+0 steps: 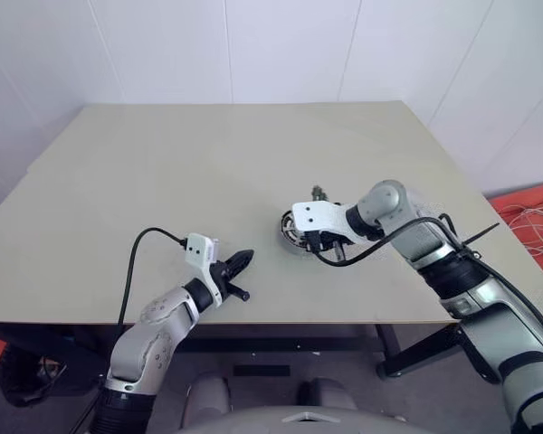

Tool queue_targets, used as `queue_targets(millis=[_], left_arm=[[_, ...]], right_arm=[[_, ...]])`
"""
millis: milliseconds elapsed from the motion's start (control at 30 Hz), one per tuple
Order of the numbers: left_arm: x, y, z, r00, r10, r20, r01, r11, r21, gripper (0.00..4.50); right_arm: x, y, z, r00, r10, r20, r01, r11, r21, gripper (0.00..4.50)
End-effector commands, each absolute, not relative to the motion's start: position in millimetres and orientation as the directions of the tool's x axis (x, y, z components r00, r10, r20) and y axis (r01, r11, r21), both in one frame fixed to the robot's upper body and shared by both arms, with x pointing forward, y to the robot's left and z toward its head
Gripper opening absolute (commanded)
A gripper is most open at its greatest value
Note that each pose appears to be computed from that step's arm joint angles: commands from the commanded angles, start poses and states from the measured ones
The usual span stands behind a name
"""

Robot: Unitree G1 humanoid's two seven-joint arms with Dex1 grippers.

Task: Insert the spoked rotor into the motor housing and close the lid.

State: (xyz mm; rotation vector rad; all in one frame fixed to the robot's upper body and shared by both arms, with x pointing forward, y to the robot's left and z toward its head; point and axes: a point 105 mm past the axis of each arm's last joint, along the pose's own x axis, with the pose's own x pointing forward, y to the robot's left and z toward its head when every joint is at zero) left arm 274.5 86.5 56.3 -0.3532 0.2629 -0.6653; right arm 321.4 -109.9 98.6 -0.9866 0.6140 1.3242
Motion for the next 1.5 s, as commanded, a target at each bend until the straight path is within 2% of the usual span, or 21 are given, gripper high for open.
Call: queue_targets(millis=[33, 267, 600, 933, 1067, 1333, 1500], left_arm=[[277.7, 82.0, 65.9, 0.747, -0.660, -0.085, 0.585, 0.712, -0.389, 0.00], [277.8, 79.3, 65.0, 0.740, -0.667, -0.086, 0.590, 0.706, -0.392, 0.00], [276.3, 78.8, 64.7, 0.744, -0.662, -0.087, 0.585, 0.709, -0.394, 0.00], [276.9, 81.0, 63.9, 0.748, -0.657, -0.090, 0.579, 0.713, -0.394, 0.00], [277.6, 82.1, 62.9, 0.750, -0.655, -0.093, 0.576, 0.715, -0.396, 0.00], [277.4, 83.5, 62.2, 0.753, -0.651, -0.094, 0.571, 0.718, -0.399, 0.00], [277.3, 83.7, 62.4, 0.753, -0.651, -0.093, 0.571, 0.717, -0.400, 0.00]], right_arm=[[313.0, -105.3, 121.1, 0.208, 0.553, -0.807, -0.969, 0.001, -0.249, 0.02], [292.1, -92.4, 116.1, 0.154, 0.601, -0.784, -0.988, 0.084, -0.130, 0.02], [301.0, -73.9, 111.0, 0.201, 0.613, -0.764, -0.980, 0.134, -0.150, 0.02], [297.9, -52.5, 111.8, 0.181, 0.663, -0.727, -0.983, 0.104, -0.149, 0.02], [297.5, -45.0, 118.3, 0.177, 0.696, -0.696, -0.984, 0.101, -0.149, 1.20], [297.5, -33.9, 134.1, 0.176, 0.757, -0.629, -0.983, 0.102, -0.153, 3.86], [300.1, -29.3, 144.2, 0.202, 0.790, -0.578, -0.977, 0.118, -0.179, 3.86]])
